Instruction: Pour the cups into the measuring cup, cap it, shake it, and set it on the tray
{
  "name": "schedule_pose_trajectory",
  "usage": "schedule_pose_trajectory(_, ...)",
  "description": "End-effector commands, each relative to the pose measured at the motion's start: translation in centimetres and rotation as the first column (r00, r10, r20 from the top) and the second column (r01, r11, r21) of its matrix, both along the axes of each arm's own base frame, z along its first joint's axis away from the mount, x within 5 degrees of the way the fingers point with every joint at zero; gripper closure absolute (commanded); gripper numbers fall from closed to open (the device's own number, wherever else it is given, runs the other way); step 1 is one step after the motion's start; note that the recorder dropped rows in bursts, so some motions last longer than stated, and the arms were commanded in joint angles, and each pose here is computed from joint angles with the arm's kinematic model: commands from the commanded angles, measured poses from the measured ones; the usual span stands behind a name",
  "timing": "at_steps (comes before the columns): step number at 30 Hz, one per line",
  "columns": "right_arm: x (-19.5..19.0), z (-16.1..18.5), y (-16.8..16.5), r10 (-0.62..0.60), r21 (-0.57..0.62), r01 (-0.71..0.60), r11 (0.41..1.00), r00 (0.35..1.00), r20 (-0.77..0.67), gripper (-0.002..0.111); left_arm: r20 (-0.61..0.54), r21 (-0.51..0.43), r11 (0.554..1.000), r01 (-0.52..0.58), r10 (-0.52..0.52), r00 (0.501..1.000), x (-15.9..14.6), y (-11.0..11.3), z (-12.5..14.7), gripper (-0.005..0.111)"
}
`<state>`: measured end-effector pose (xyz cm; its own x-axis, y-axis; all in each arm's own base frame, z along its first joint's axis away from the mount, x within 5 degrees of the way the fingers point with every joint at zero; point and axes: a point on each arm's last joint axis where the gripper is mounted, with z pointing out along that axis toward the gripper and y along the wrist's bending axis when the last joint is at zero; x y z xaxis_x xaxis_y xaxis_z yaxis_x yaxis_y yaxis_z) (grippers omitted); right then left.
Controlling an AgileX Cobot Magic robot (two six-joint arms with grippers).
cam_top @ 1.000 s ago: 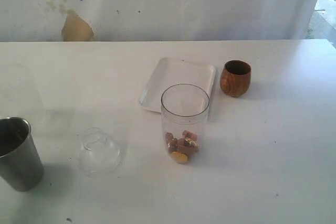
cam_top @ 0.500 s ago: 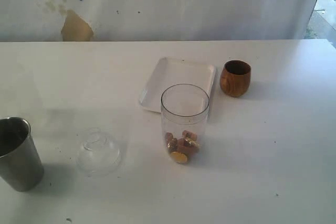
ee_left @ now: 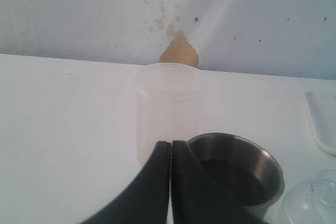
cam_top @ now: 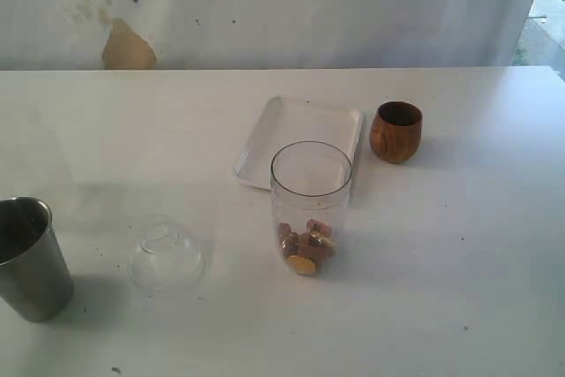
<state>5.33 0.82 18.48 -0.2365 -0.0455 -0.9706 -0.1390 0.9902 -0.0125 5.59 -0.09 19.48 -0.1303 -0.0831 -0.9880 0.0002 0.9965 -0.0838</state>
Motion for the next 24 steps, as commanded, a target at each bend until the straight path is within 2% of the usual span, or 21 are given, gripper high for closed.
schedule_pose_trajectory(1,0.0,-0.2,0.0,-0.008,0.017,0.008,1.0,1.0,-0.012,0.108,0.008,-0.006,1.0,0.0,0.0,1.0,0.0,0.0,-0.1,0.106)
schedule_pose_trajectory(11,0.0,-0.2,0.0,-0.006,0.018,0.006,1.0,1.0,-0.012,0.108,0.008,-0.006,1.0,0.0,0.0,1.0,0.0,0.0,-0.1,0.106)
schedule_pose_trajectory(13,0.0,-0.2,0.0,-0.006,0.018,0.006,1.0,1.0,-0.012,0.108,0.008,0.154,0.988,0.008,-0.01,1.0,0.0,0.1,-0.1,0.106)
schedule_pose_trajectory(15,0.0,-0.2,0.0,-0.006,0.018,0.006,1.0,1.0,-0.012,0.108,0.008,0.172,0.985,0.01,-0.012,1.0,0.0,0.1,-0.1,0.106)
schedule_pose_trajectory(18,0.0,-0.2,0.0,-0.006,0.018,0.006,1.0,1.0,-0.012,0.108,0.008,0.172,0.985,0.01,-0.012,1.0,0.0,0.1,-0.1,0.106)
schedule_pose_trajectory(21,0.0,-0.2,0.0,-0.006,0.018,0.006,1.0,1.0,-0.012,0.108,0.063,0.181,0.983,0.002,-0.014,0.998,0.0,0.1,0.4,0.106)
schedule_pose_trajectory(24,0.0,-0.2,0.0,-0.006,0.018,0.006,1.0,1.0,-0.012,0.108,0.138,0.114,0.993,-0.009,-0.007,0.99,0.1,0.1,1.1,0.106)
